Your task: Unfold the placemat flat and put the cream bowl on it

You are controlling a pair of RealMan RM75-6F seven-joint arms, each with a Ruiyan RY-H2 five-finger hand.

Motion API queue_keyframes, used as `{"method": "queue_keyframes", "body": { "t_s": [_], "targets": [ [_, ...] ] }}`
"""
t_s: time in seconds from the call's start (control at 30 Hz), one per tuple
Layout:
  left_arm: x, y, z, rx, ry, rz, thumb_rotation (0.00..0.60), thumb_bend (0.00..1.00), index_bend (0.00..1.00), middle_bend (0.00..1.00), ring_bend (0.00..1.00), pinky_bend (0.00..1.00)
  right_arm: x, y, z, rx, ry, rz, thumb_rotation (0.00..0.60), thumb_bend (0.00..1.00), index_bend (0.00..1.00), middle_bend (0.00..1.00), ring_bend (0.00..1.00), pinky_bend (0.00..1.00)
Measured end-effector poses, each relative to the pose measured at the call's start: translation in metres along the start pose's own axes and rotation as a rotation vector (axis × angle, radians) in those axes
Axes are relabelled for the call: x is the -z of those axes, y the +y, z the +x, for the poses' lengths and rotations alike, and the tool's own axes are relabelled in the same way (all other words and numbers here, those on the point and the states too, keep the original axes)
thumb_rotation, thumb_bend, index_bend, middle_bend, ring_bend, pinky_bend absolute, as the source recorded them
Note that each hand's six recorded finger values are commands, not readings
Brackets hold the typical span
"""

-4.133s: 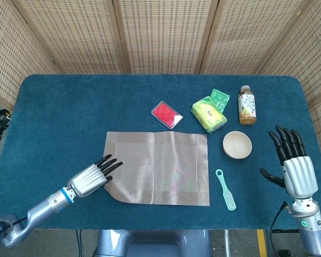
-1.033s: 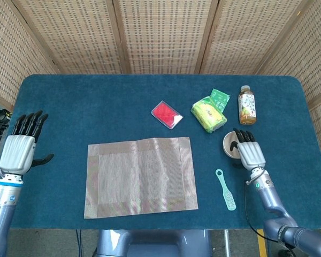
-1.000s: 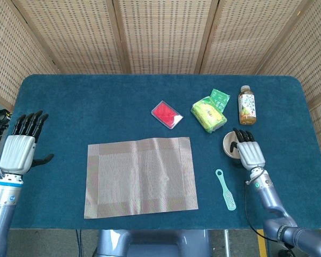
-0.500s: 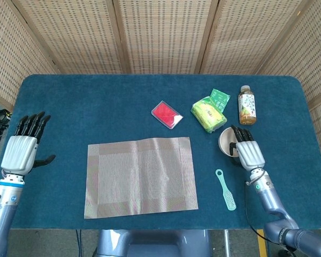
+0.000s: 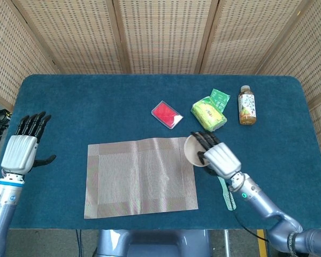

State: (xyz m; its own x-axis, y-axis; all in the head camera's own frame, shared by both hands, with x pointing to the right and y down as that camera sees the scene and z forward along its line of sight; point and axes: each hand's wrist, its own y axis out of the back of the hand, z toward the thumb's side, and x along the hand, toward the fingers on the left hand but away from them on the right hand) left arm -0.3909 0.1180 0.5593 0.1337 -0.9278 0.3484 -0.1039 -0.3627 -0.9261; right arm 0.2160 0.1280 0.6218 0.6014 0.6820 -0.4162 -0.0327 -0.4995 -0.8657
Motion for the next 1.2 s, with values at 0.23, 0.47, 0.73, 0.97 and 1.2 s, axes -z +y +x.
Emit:
{"method": "queue_keyframes", "body": {
  "t_s": [0.23,0.47,0.73,0.97,1.2],
  "targets": [
    [0.004,0.001,0.001,0.007,0.007,-0.019,0.600,0.00,0.00,0.00,0.00,0.00,-0.064,0.002,-0.051,-0.118,0.229,0.154,0.600,0.60,0.73,0.00,0.00,0.00],
    [0.008,0.002,0.004,0.016,0.012,-0.030,0.600,0.00,0.00,0.00,0.00,0.00,-0.114,-0.018,-0.080,-0.169,0.343,0.222,0.600,0.60,0.73,0.00,0.00,0.00],
    [0.009,0.001,0.005,0.026,0.012,-0.040,0.600,0.00,0.00,0.00,0.00,0.00,-0.148,-0.036,-0.102,-0.178,0.388,0.273,0.600,0.60,0.73,0.00,0.00,0.00],
    [0.009,0.002,0.004,0.030,0.006,-0.049,0.600,0.00,0.00,0.00,0.00,0.00,-0.153,-0.056,-0.106,-0.218,0.381,0.309,0.600,0.60,0.73,0.00,0.00,0.00],
    [0.007,0.001,0.003,0.034,-0.003,-0.047,0.600,0.00,0.00,0.00,0.00,0.00,-0.154,-0.069,-0.097,-0.254,0.393,0.351,0.600,0.60,0.72,0.00,0.00,0.00]
  ]
}}
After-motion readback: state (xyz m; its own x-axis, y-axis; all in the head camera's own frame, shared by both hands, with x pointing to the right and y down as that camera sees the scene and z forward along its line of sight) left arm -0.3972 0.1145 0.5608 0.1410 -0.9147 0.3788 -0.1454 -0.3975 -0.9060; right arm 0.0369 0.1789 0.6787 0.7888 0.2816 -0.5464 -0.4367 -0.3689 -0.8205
